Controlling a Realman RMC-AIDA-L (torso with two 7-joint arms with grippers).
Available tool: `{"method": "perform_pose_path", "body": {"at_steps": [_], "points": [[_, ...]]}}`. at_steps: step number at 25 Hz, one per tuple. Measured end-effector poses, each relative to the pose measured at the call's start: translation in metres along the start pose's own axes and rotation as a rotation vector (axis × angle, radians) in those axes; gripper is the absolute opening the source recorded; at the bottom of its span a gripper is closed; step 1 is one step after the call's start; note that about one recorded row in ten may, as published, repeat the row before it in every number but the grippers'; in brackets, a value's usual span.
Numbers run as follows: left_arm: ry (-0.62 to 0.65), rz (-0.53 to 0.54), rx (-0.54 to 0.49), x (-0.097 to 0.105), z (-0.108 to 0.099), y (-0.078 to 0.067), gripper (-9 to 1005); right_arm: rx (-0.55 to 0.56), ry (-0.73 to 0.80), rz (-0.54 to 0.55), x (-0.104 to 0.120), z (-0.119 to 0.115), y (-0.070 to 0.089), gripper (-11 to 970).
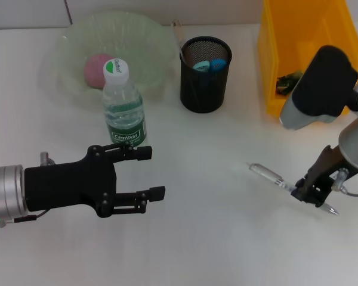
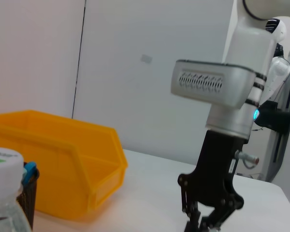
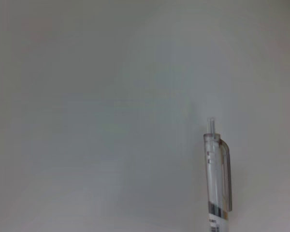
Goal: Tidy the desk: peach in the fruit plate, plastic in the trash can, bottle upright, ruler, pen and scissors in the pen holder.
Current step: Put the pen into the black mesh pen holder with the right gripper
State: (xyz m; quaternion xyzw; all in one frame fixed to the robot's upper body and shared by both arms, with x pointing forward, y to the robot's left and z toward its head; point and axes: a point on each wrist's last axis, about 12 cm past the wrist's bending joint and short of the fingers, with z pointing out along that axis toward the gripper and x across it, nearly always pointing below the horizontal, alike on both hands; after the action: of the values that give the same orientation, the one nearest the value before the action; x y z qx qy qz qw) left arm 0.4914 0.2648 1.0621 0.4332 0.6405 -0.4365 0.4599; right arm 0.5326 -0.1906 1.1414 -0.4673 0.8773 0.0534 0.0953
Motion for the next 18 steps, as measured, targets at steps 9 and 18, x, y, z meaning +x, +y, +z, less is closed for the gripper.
{"method": "perform_pose_path", "body": {"at_steps": [9,18], "points": [[-0.004,-0.004,0.003,0.001,-0.001,-0.002,810,-0.030,-0.389,0.133,0.014,-0.059,-0.030,119],[-0.009,0.003,0.013,-0.002,0.002,0.000,810,-0.071,-1.177,0.261,0.010,-0.079,-0.088,118]]}}
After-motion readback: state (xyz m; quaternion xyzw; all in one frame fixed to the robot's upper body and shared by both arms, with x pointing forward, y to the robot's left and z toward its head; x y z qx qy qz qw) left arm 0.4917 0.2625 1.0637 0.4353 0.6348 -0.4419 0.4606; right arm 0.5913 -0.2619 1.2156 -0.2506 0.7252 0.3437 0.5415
